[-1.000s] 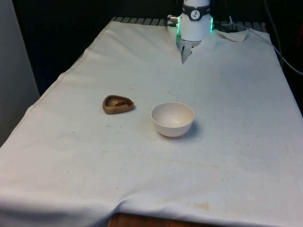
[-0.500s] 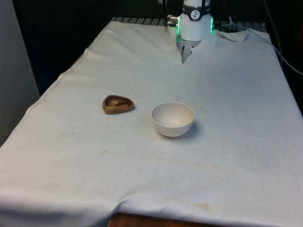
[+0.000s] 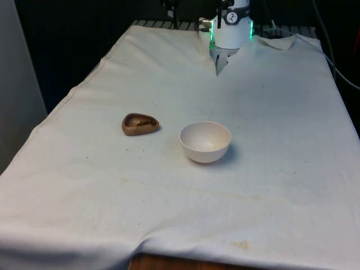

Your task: Pour the coffee beans from the cup into the bowl.

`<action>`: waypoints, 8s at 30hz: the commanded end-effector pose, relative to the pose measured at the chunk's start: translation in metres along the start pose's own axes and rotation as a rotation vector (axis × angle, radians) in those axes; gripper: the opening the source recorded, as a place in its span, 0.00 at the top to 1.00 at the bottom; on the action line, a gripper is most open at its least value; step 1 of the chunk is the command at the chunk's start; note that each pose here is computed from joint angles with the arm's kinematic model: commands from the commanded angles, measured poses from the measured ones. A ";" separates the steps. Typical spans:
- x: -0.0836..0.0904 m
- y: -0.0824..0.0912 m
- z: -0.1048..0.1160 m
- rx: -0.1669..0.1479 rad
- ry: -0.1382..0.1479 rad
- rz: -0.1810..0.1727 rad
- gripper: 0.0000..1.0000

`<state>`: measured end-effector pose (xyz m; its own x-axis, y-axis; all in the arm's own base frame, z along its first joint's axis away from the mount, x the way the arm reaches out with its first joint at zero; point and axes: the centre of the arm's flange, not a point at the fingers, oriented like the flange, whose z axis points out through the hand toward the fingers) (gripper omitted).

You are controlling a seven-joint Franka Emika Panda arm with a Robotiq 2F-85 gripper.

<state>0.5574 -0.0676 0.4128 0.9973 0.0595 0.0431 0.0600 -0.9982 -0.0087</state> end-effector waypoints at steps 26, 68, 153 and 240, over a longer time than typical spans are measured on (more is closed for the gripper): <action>-0.013 0.089 0.075 -0.017 0.010 -0.009 0.00; -0.004 0.153 0.162 -0.052 0.041 0.026 0.00; 0.000 0.235 0.238 0.116 0.035 0.020 0.00; 0.012 0.239 0.241 0.132 -0.013 0.002 0.99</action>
<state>0.5937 -0.3034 0.1684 0.9976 0.0625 0.0304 0.0663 -0.9870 -0.1462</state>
